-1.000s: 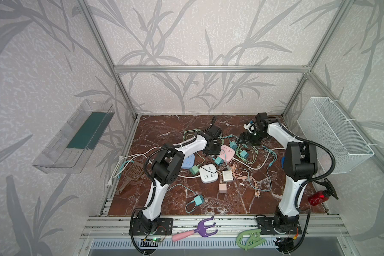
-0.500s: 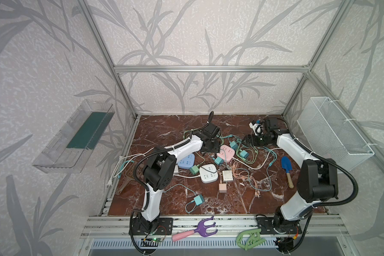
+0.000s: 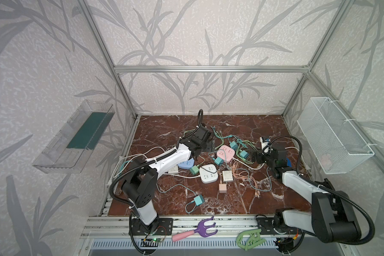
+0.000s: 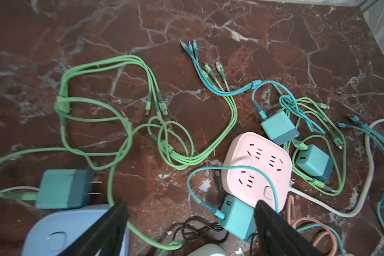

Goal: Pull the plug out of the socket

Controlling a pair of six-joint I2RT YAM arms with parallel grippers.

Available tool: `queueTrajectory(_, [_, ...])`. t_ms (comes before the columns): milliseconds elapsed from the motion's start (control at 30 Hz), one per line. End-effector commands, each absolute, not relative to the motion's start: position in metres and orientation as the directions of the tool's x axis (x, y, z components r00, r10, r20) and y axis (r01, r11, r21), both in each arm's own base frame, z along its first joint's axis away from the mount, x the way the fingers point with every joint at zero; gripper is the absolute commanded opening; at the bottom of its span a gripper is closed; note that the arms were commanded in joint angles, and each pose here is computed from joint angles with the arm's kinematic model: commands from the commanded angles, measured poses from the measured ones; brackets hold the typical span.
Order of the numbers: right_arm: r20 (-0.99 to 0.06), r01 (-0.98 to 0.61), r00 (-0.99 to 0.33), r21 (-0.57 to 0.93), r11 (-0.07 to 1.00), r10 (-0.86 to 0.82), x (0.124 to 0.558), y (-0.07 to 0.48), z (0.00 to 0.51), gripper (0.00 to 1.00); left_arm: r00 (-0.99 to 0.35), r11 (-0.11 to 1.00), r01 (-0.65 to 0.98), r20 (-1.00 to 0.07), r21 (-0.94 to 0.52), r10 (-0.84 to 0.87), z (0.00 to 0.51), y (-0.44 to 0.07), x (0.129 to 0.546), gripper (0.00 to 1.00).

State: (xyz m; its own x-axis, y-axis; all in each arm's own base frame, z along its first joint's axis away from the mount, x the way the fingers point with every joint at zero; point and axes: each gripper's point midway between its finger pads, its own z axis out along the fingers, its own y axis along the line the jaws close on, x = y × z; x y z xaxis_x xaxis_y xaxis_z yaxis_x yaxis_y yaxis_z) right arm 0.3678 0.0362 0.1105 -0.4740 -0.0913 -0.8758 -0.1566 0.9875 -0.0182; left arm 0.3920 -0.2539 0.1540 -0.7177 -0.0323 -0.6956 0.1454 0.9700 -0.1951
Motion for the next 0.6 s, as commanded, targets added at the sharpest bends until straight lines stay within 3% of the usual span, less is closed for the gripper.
queueTrajectory(0, [-0.961, -0.093, -0.265, -0.061, 0.994, -0.084, 0.389, 0.026, 0.153, 0.99, -0.604, 0.982, 0.080, -0.792, -0.174, -0.091, 0.184, -0.232, 0.399, 0.96])
queueTrajectory(167, [-0.952, -0.083, -0.300, -0.035, 0.996, -0.059, 0.389, 0.025, 0.132, 0.99, -0.543, 0.996, -0.005, -0.836, -0.087, -0.076, 0.197, -0.193, 0.386, 0.99])
queueTrajectory(333, [-0.969, -0.063, -0.241, -0.037, 0.997, -0.051, 0.384, 0.022, 0.118, 0.99, -0.472, 0.993, -0.118, -0.880, 0.005, -0.052, 0.212, -0.147, 0.369, 0.99])
queueTrajectory(567, [-0.969, -0.073, -0.240, -0.042, 0.996, -0.058, 0.384, 0.024, 0.098, 0.99, -0.422, 0.931, -0.336, -0.906, 0.145, -0.011, 0.219, -0.054, 0.342, 0.99])
